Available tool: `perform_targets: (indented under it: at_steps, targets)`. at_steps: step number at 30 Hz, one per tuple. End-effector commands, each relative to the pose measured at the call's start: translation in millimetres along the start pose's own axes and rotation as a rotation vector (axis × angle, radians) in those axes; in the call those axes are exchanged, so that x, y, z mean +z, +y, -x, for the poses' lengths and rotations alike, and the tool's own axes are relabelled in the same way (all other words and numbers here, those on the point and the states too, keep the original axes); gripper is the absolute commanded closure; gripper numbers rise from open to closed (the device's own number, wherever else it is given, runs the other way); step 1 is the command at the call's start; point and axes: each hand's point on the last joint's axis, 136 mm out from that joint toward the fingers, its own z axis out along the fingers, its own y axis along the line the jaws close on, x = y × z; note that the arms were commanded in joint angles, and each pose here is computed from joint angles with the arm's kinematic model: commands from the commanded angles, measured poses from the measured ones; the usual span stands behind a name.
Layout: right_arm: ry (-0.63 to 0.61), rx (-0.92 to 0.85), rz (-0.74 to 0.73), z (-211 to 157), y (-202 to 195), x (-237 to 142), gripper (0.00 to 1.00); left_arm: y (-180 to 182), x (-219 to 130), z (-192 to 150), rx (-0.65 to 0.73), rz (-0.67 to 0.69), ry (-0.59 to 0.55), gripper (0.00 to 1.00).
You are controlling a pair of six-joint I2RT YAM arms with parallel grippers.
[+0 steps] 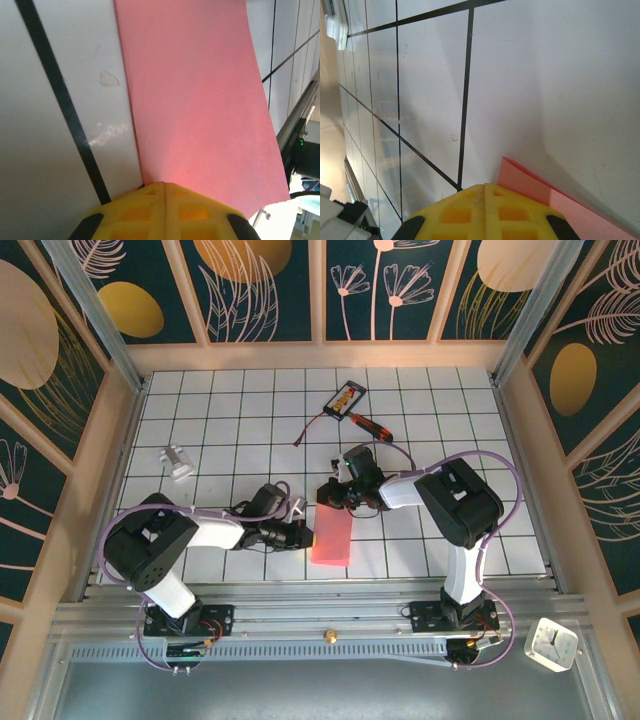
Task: Fold a paper plane with a square sheet of paper (pick it up from the middle)
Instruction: Fold the square sheet of paper in half at the bottom-center of the table.
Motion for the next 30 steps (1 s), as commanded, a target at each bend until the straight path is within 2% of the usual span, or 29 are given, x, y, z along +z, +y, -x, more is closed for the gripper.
perform_targets:
  at_steps: [1, 21, 30]
  targets:
    - [0.067, 0.086, -0.238, -32, -69, 4, 1.0, 22, 3, -60, -0.103, 0.051, 0.198, 1.0]
    - [0.059, 0.083, -0.256, -29, -71, 2, 1.0, 31, -6, -106, -0.083, 0.082, 0.31, 1.0]
    - [0.063, 0.069, -0.24, -26, -67, 3, 1.0, 24, -12, -110, -0.045, 0.078, 0.334, 1.0]
